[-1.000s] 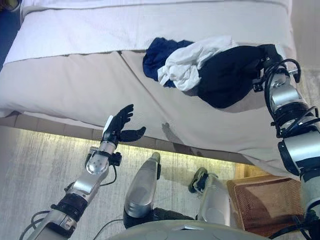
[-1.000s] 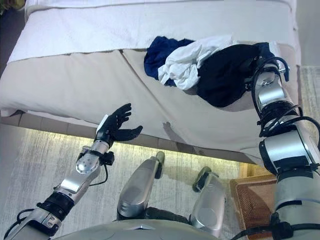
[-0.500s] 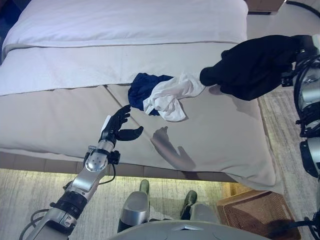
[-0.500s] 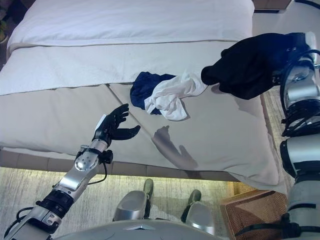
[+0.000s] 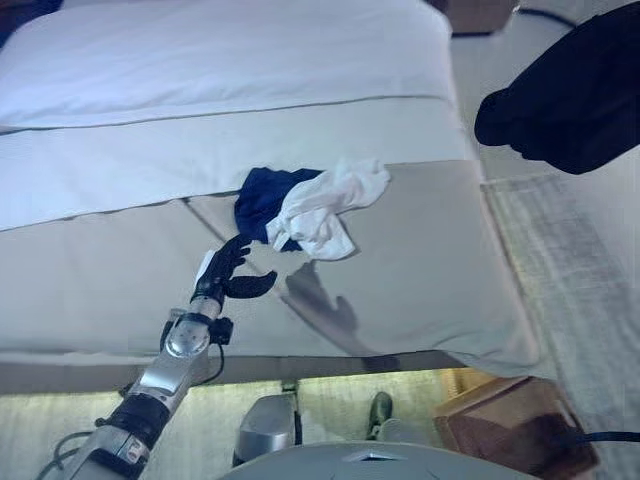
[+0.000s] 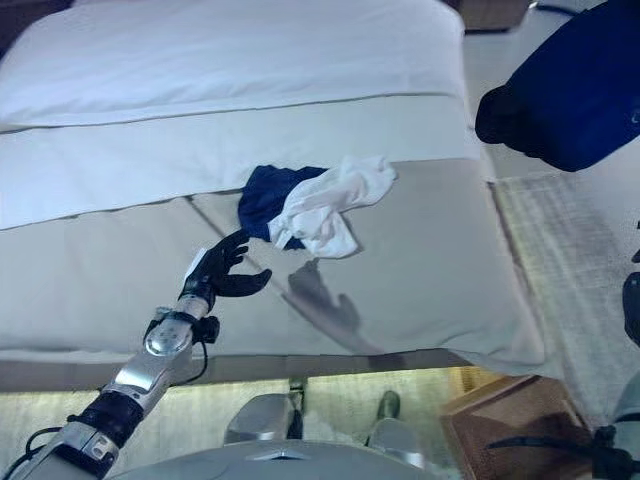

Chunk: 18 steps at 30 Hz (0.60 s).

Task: Pick up the clothes from the bed and place them into the basket

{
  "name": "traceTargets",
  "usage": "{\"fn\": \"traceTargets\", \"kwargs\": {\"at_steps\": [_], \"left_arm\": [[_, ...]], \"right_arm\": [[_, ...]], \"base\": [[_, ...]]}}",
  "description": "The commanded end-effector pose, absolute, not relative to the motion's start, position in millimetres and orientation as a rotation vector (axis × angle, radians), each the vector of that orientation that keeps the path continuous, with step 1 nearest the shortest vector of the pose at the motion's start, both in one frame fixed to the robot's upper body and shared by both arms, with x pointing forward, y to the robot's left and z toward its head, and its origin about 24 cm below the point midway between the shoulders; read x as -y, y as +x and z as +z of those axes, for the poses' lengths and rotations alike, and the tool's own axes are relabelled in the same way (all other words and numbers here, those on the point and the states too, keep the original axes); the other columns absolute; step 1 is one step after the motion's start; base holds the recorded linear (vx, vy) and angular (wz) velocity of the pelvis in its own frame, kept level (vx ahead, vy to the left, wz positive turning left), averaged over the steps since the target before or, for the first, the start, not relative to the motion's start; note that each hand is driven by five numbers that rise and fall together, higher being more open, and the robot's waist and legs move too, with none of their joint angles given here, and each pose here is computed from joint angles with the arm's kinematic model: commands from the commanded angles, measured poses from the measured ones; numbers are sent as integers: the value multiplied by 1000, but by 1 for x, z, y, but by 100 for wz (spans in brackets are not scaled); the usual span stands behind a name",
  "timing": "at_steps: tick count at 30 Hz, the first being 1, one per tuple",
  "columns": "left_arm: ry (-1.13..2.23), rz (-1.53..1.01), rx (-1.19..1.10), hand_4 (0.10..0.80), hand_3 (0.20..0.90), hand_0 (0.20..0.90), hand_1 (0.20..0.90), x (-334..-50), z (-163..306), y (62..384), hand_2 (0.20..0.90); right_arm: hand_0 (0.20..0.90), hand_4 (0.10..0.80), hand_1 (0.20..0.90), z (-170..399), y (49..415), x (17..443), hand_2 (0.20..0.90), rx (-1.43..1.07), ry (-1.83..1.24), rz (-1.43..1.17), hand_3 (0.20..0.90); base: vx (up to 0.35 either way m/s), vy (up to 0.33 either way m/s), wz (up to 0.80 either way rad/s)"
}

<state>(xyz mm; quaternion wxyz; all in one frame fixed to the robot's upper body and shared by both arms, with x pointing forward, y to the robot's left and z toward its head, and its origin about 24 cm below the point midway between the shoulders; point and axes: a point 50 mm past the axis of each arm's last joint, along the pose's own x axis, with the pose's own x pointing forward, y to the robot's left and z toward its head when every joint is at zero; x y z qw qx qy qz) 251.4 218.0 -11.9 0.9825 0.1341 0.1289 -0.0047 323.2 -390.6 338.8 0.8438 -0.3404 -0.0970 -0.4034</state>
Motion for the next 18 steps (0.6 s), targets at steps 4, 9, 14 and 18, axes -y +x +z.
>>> {"fn": "traceTargets", "kwargs": {"at_steps": [4,9,14,18], "left_arm": [[303,-82,-168,800,900,900,900,-209,-8,248,900],[308,-70,-163,800,900,900,900,-211,-7,251,900],[287,32,-154,800,900,900,900,-218,-1,253,900],[301,26,-148,800,900,900,900,-222,6,258,900]], "right_arm": [[300,100,300,390,298,383,300,442,-852,-903,200],[300,100,300,369,297,392,300,373,-862,-879,200],[300,100,300,320,306,392,300,302,-810,-782,200],[300,100,300,273,293,410,300,200,-774,-813,200]], "base": [[-18,16,-23],[-18,29,-32],[20,56,-62],[-28,26,-99]]}}
